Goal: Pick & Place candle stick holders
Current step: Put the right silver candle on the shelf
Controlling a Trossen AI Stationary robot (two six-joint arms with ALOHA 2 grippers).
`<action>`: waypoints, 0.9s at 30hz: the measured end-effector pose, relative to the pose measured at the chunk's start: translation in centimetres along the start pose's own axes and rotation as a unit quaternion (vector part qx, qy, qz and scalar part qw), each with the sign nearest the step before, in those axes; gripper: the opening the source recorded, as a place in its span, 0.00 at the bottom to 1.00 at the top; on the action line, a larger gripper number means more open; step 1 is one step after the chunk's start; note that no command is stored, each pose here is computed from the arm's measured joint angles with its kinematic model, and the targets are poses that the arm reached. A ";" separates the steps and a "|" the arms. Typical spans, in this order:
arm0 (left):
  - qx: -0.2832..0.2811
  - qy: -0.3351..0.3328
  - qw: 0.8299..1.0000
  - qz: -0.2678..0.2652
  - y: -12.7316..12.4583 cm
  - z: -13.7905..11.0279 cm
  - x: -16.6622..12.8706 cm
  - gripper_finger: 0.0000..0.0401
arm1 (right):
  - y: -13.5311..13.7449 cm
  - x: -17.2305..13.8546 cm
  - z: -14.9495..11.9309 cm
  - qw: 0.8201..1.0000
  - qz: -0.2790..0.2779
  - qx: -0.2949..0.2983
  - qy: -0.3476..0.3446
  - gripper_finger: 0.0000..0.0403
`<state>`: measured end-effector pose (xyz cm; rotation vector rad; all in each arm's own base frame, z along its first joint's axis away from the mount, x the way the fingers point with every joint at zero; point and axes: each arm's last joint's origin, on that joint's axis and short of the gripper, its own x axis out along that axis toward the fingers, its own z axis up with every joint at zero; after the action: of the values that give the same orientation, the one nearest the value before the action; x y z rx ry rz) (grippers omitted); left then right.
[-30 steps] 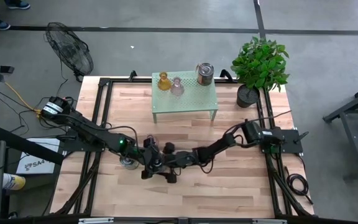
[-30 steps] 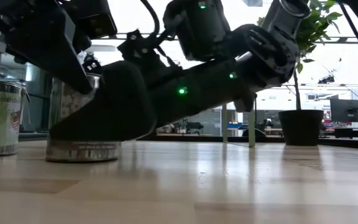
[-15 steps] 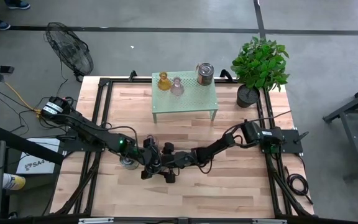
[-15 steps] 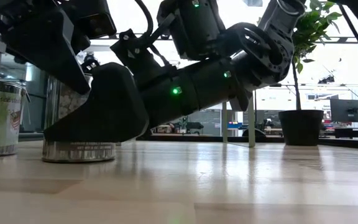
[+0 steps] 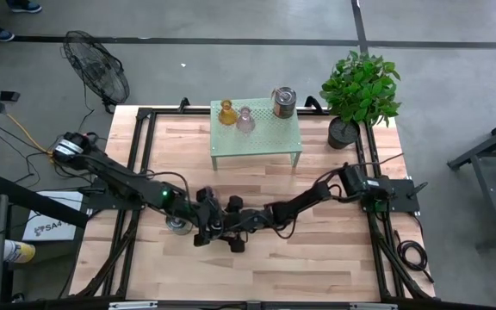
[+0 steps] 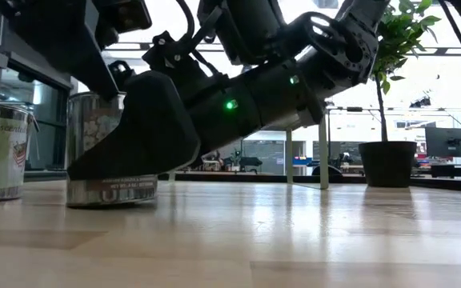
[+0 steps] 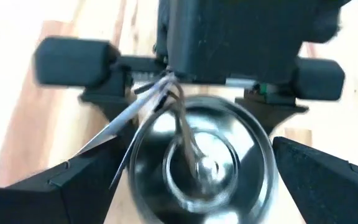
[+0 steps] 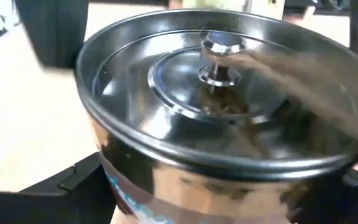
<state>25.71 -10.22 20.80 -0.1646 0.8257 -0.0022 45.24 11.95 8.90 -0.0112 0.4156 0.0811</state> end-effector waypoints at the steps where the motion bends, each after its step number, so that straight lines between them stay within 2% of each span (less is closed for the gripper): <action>1: 0.001 0.003 1.000 0.006 0.0 0.2 -0.3 0.99 | 0.0 -0.1 0.0 1.000 -0.001 -0.001 0.006 0.88; 8: 0.011 0.003 0.998 0.069 0.3 1.0 -2.7 0.99 | 0.0 -1.5 0.3 0.999 -0.011 -0.010 0.029 0.88; 16: 0.009 -0.058 0.995 0.077 0.0 1.3 -5.8 0.99 | -0.9 -5.8 -0.1 0.995 -0.088 -0.003 0.040 0.88; 24: 0.009 -0.100 0.988 0.120 -1.1 0.7 -6.9 0.99 | -0.6 -11.2 2.6 0.986 -0.165 0.013 -0.018 0.88; 27: -0.001 -0.117 0.984 0.137 -1.4 0.5 -7.1 0.99 | -0.5 -13.4 4.0 0.978 -0.203 0.028 -0.049 0.88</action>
<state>21.39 -11.08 26.53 -0.0499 0.6083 0.2715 34.66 10.52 17.99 -0.0360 0.3103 -0.3326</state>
